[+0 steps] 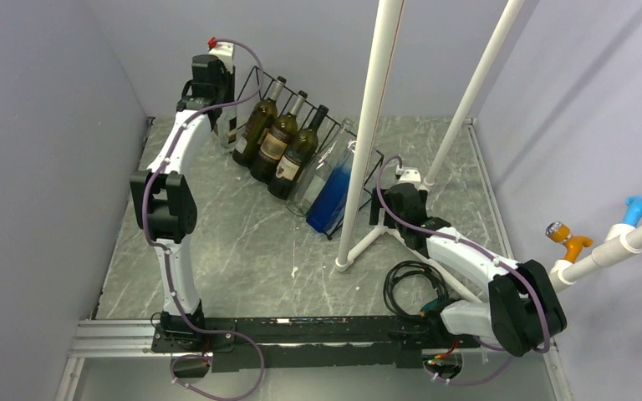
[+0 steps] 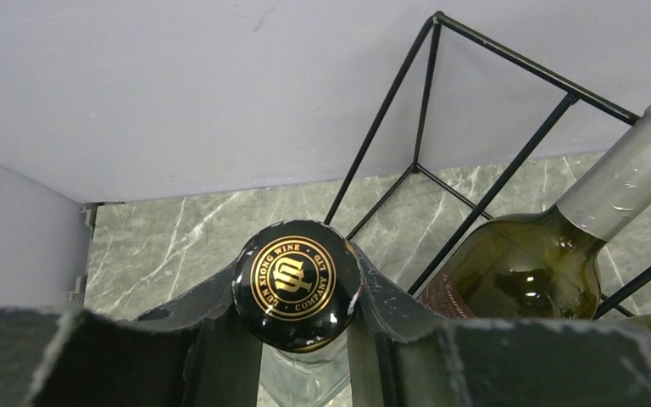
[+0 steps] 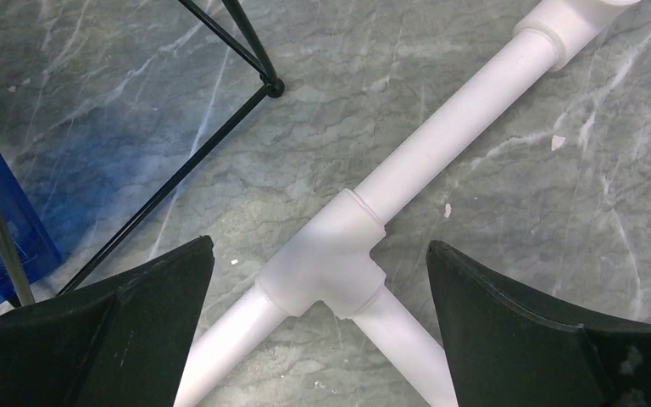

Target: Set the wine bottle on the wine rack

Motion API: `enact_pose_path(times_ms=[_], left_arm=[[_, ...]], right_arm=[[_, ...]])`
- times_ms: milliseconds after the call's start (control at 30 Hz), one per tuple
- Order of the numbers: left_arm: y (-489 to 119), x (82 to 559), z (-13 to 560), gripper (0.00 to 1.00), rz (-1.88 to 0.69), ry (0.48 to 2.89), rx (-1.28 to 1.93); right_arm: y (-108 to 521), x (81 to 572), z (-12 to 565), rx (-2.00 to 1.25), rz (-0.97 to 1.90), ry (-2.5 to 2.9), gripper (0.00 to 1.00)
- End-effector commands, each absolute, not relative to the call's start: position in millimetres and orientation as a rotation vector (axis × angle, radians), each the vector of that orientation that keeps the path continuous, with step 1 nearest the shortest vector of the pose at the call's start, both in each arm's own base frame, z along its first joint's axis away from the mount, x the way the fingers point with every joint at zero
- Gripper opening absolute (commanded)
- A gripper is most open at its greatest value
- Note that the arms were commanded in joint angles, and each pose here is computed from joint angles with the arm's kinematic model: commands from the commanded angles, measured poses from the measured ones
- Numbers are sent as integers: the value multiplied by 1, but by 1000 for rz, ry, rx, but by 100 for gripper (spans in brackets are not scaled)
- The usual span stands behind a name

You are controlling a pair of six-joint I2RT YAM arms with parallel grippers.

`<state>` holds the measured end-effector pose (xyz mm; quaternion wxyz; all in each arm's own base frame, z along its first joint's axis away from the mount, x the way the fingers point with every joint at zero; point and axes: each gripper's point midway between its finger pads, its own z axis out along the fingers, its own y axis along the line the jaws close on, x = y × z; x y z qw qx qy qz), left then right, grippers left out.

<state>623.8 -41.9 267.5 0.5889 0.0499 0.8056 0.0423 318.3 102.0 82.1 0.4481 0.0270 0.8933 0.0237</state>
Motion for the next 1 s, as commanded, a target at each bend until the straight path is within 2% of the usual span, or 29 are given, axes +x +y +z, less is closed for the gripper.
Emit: enact_pose_path(times_ms=[0,267,400,533,600,700,833,967], left_arm=[[-54,634,356,0,170,1643,130],[-64,651,330,0,191,1694,148],[-69,656,319,8,188,1707,157],[-73,658,311,11,235,1716,177],[-75,659,305,15,243,1724,187],[-73,661,297,31,253,1737,177],[-75,664,292,48,254,1734,171],[-77,669,292,52,250,1717,175]], right_arm=[[112,336,102,88,120,2147,100],[110,335,95,94,126,2169,100],[110,334,92,96,130,2180,100],[110,333,89,97,134,2188,100],[111,336,90,101,146,2174,100],[113,336,89,100,153,2174,100],[113,336,88,102,153,2174,100],[113,336,87,102,154,2175,100]])
